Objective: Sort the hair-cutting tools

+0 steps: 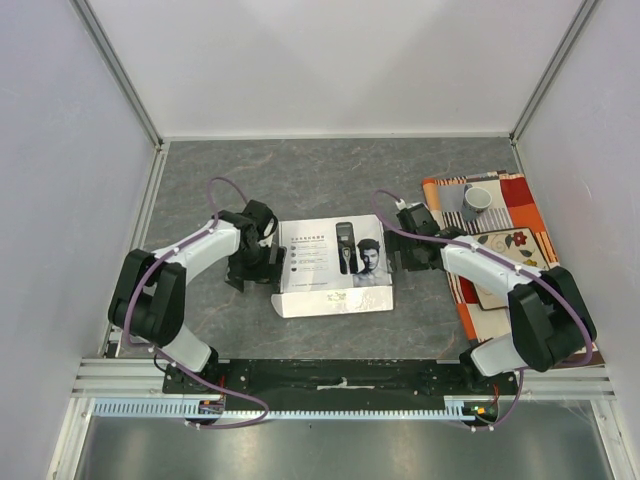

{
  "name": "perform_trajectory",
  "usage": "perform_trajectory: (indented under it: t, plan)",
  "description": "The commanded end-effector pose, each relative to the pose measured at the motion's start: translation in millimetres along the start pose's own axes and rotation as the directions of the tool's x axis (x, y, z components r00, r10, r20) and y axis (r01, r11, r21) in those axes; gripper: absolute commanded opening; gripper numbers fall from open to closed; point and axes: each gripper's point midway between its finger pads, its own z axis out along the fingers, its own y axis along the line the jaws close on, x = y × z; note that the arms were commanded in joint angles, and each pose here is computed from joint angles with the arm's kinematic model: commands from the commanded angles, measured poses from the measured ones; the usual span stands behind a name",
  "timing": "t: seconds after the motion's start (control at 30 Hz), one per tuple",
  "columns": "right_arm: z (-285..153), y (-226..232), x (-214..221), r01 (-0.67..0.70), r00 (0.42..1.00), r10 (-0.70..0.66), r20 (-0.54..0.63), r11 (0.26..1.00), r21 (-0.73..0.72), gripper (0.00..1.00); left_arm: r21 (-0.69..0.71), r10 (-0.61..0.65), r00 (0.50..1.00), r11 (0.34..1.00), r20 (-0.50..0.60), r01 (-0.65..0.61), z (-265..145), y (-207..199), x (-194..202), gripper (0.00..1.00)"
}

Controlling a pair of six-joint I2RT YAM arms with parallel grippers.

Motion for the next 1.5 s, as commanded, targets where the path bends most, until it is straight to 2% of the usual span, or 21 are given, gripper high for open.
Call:
perform_trajectory:
  t: [0.0, 0.37, 0.6, 0.9, 1.07, 1.2, 1.23, 1.33, 1.47]
  plan:
    - [-1, 20, -6, -0.022, 1.0, 0.023, 0.016, 0.997, -0.075, 0.98, -0.021, 0.013, 0.994, 1.0, 0.112, -0.01, -15, -4, -30, 0.99]
    - [21, 41, -27, -0.062, 0.997, 0.069, 0.039, 0.987, -0.149, 0.98, 0.092, 0.02, 0.982, 0.995, 0.186, -0.038, -6, -29, -89, 1.0]
    - [44, 52, -59, -0.081, 0.984, 0.119, 0.132, 0.961, -0.264, 0.98, 0.17, 0.016, 0.971, 0.984, 0.238, -0.058, -7, -46, -121, 1.0]
    - [63, 67, -96, -0.014, 0.984, 0.077, 0.163, 0.933, -0.359, 0.98, 0.236, 0.003, 0.962, 0.969, 0.272, -0.07, -9, -61, -142, 1.0]
    - [61, 58, -115, 0.009, 0.983, 0.046, 0.179, 0.956, -0.292, 0.98, 0.227, -0.015, 0.942, 0.972, 0.336, -0.065, -28, -57, -153, 1.0]
    - [53, 29, -118, -0.019, 0.979, 0.048, 0.2, 0.99, -0.142, 0.98, 0.103, -0.023, 0.921, 0.995, 0.39, -0.019, -45, -30, -155, 1.0]
    - [52, 26, -117, -0.023, 0.979, 0.048, 0.2, 0.992, -0.125, 0.98, 0.044, -0.022, 0.921, 0.999, 0.389, 0.005, -46, -18, -152, 1.0]
    - [45, 17, -110, -0.036, 0.978, 0.054, 0.204, 0.995, -0.092, 0.98, -0.002, -0.036, 0.918, 0.999, 0.395, 0.04, -54, -4, -147, 1.0]
    - [38, 14, -104, -0.042, 0.974, 0.061, 0.217, 0.995, -0.092, 0.98, 0.005, -0.048, 0.925, 0.999, 0.377, 0.05, -51, -3, -134, 1.0]
